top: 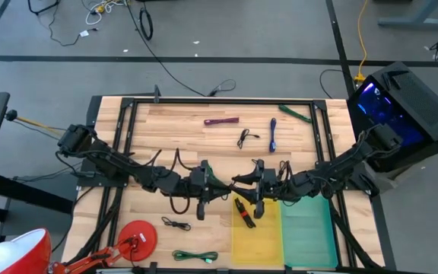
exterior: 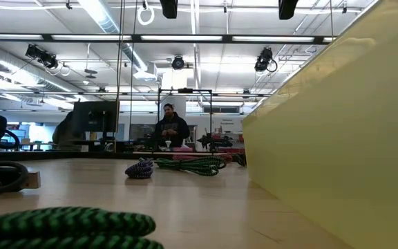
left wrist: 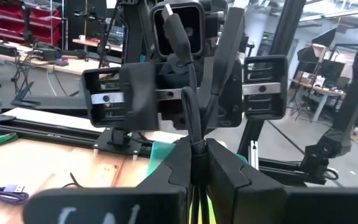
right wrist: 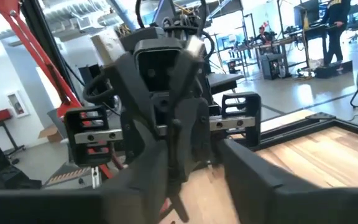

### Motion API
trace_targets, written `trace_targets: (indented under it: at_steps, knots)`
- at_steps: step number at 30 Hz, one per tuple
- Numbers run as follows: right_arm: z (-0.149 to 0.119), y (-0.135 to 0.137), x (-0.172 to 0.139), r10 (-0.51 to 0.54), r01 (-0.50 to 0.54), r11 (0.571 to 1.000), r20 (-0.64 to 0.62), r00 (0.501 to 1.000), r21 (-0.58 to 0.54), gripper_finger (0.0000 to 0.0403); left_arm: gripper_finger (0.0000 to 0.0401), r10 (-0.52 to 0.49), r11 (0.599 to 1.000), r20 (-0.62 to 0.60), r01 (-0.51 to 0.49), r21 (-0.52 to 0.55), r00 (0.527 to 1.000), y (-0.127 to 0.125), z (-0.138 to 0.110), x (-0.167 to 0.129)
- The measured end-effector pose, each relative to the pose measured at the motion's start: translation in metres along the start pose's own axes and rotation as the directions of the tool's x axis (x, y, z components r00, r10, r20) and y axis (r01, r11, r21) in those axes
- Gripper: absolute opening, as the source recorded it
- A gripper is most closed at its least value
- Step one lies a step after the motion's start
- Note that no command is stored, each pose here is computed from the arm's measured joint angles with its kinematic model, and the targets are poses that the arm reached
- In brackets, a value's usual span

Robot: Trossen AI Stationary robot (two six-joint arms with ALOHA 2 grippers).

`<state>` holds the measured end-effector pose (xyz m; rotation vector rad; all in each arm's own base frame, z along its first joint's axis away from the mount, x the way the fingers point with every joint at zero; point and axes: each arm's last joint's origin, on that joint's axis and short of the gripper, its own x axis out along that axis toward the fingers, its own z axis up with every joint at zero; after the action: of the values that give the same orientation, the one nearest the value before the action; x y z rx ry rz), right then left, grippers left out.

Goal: Pick & Place USB Port
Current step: Put the black charger cable into the yellow bin

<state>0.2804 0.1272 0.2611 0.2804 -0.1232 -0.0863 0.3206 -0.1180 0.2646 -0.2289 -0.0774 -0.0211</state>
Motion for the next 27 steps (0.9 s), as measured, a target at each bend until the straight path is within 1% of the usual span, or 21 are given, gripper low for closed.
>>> trace_targets:
  at_steps: [4,5,6,10,13,17,27]
  knots:
    - [0.0006,0.0013,0.0001,0.046,-0.046,0.999,-0.002,0.999,-0.017,0.0029,0.0030,0.001,1.000,0.001,-0.001,-0.001,1.000,0.0002,0.0001,0.0001]
    - [0.0005,0.0017,0.0000,0.058,-0.058,0.998,-0.004,0.998,-0.035,0.0015,0.0030,0.000,1.000,0.000,0.000,-0.001,1.000,0.0002,0.0001,0.0001]
    - [0.0007,0.0020,0.0000,0.067,-0.067,0.997,-0.004,0.998,-0.049,0.0010,0.0030,0.000,1.000,0.001,0.000,-0.001,1.000,0.0002,0.0002,0.0001]
    - [0.0014,0.0023,0.0000,0.073,-0.073,0.996,0.002,0.997,-0.041,0.0003,0.0030,0.000,1.000,0.004,0.001,-0.011,1.000,0.0001,0.0005,0.0001]
    - [0.0013,0.0022,0.0001,0.072,-0.072,0.997,0.001,0.997,-0.041,0.0002,0.0041,-0.001,1.000,0.004,0.001,-0.027,1.000,0.0001,0.0004,0.0001]
    - [0.0013,0.0021,0.0000,0.069,-0.069,0.997,0.001,0.998,-0.041,0.0001,0.0050,0.000,1.000,0.002,0.001,-0.027,1.000,0.0001,0.0004,0.0001]
    - [0.0024,0.0029,-0.0020,0.065,-0.065,0.997,-0.010,0.998,-0.040,0.0000,0.0056,0.001,1.000,-0.001,-0.001,-0.014,1.000,0.0002,0.0001,0.0002]
